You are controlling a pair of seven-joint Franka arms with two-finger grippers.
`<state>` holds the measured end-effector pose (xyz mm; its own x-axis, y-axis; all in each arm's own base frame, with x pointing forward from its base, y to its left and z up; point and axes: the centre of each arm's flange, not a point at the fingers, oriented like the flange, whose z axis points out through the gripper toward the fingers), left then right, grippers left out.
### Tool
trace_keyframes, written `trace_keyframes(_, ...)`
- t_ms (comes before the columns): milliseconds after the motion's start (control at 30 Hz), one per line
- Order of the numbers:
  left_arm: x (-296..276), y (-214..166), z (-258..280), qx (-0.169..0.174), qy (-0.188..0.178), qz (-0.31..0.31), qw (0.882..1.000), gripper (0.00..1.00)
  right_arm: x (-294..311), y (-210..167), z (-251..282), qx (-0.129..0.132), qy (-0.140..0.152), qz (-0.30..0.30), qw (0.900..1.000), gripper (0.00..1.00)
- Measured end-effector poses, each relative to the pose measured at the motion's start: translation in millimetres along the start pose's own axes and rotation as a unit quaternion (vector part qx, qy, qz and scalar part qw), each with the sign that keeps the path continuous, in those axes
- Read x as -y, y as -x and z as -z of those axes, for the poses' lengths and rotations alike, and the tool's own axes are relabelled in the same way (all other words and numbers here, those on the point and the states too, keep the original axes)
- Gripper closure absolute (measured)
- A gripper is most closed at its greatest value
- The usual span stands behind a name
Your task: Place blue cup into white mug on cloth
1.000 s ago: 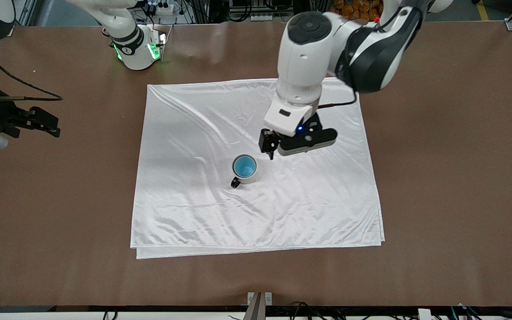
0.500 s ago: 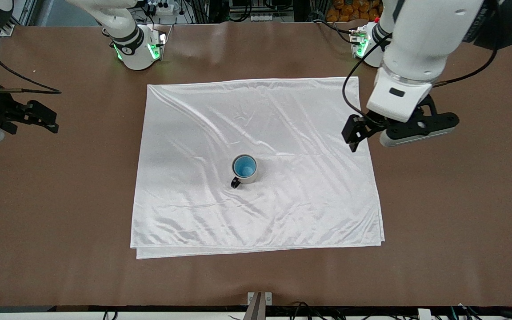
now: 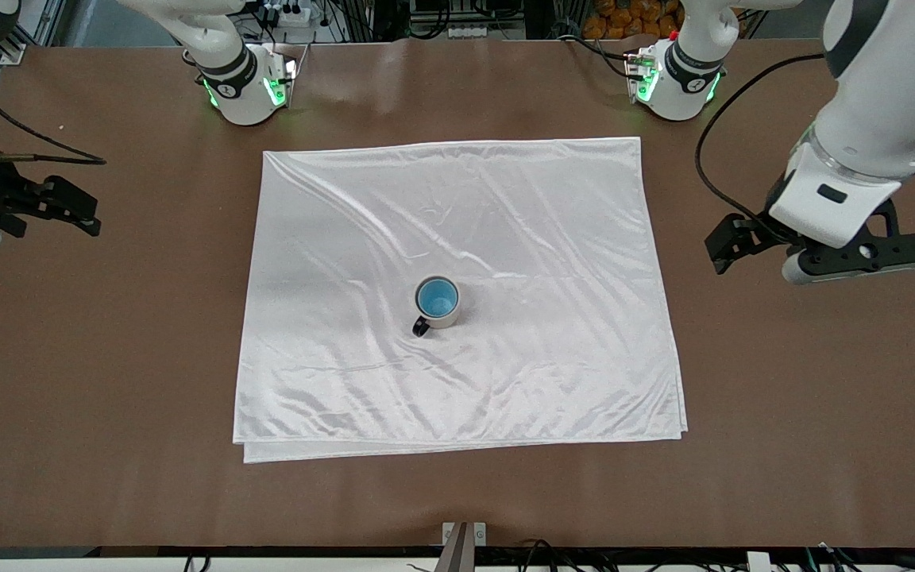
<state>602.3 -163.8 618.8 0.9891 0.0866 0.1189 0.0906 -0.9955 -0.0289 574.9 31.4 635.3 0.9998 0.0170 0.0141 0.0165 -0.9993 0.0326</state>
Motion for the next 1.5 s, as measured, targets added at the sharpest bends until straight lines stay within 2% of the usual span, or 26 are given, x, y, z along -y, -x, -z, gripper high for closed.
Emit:
trace_keyframes(233,53,-10,-20,0.030,0.020,0.003,0.999,0.00,2,0,1,-0.001,0.000,0.002,1.000,0.00)
trace_keyframes(367,76,-13,-30,0.034,0.020,0.011,0.999,0.00,1,3,6,-0.005,0.001,0.001,1.000,0.00)
trace_keyframes(600,86,-5,-54,0.010,0.021,0.005,1.000,0.00,3,8,15,-0.013,-0.009,0.000,1.000,0.00)
trace_keyframes(900,88,11,-65,0.009,0.017,0.003,1.000,0.00,4,7,13,-0.013,-0.020,0.000,1.000,0.00)
trace_keyframes(1500,90,28,-5,-0.045,0.020,0.004,0.999,0.00,4,7,8,-0.009,-0.020,0.000,1.000,0.00)
